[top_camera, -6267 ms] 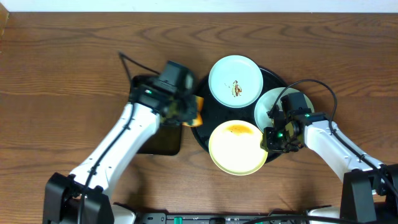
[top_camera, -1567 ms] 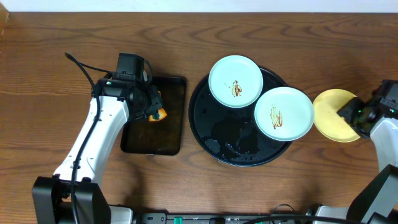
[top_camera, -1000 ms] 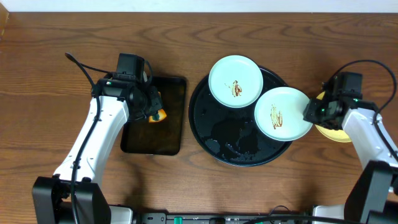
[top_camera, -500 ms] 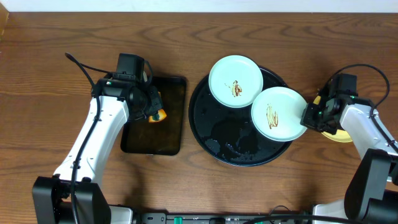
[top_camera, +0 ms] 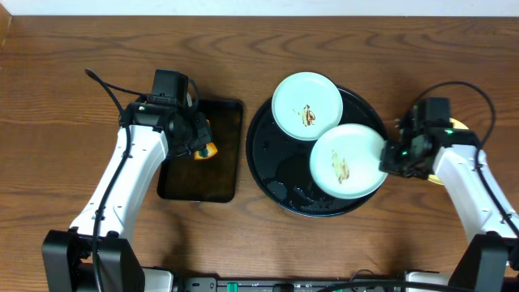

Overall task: Clean dirty plates on tray and stack at the side
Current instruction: 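Move right gripper to the rim of the lower pale green plate, then carry the sponge with left gripper over the pale green plate, then scrub the pale green plate with the sponge in left gripper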

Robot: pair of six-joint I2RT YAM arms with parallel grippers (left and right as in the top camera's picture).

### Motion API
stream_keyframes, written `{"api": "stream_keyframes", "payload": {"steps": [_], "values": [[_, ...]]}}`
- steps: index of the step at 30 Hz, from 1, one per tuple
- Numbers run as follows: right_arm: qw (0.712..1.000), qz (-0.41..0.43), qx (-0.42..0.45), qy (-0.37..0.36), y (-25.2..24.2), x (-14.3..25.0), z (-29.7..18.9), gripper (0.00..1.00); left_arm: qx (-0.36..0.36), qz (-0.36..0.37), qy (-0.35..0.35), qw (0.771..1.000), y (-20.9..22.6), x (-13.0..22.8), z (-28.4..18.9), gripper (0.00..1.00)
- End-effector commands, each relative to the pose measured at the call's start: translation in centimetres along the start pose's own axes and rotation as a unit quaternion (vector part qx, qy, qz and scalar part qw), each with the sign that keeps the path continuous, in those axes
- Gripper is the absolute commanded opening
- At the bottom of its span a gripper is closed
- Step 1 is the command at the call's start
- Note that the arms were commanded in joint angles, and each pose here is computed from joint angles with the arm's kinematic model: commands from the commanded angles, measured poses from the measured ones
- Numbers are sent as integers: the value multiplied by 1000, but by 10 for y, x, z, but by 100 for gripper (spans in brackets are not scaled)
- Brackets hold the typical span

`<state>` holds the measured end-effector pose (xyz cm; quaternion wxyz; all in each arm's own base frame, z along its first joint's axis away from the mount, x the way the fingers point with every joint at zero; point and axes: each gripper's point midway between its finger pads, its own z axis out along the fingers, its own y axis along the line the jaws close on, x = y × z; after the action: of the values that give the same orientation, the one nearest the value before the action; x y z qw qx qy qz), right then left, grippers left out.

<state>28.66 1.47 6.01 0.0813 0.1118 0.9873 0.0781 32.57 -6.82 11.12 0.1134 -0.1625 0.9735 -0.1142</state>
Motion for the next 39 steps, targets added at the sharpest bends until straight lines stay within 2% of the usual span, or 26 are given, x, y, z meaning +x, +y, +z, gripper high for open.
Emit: {"api": "stream_keyframes", "payload": {"steps": [1, 7, 16, 28, 34, 39], "values": [[1000, -19, -9, 22, 20, 14, 5, 1, 21, 17, 2, 1000, -13, 3, -5, 8], [999, -35, -9, 39, 44, 25, 15, 1, 35, 58, 17, 998, -39, 21, -2, 8], [996, -34, 2, 79, 53, 39, 39, 1, 79, 162, 25, 983, -110, 69, 3, 8], [996, -30, 4, 84, 56, 39, 50, 1, 137, 210, 77, 965, -190, 142, 49, 8], [996, -30, 4, 84, 56, 39, 50, 1, 146, 221, 101, 959, -210, 173, 77, 8], [996, -30, 4, 85, 56, 39, 49, 1, 166, 243, 94, 951, -227, 186, 81, 8]]}}
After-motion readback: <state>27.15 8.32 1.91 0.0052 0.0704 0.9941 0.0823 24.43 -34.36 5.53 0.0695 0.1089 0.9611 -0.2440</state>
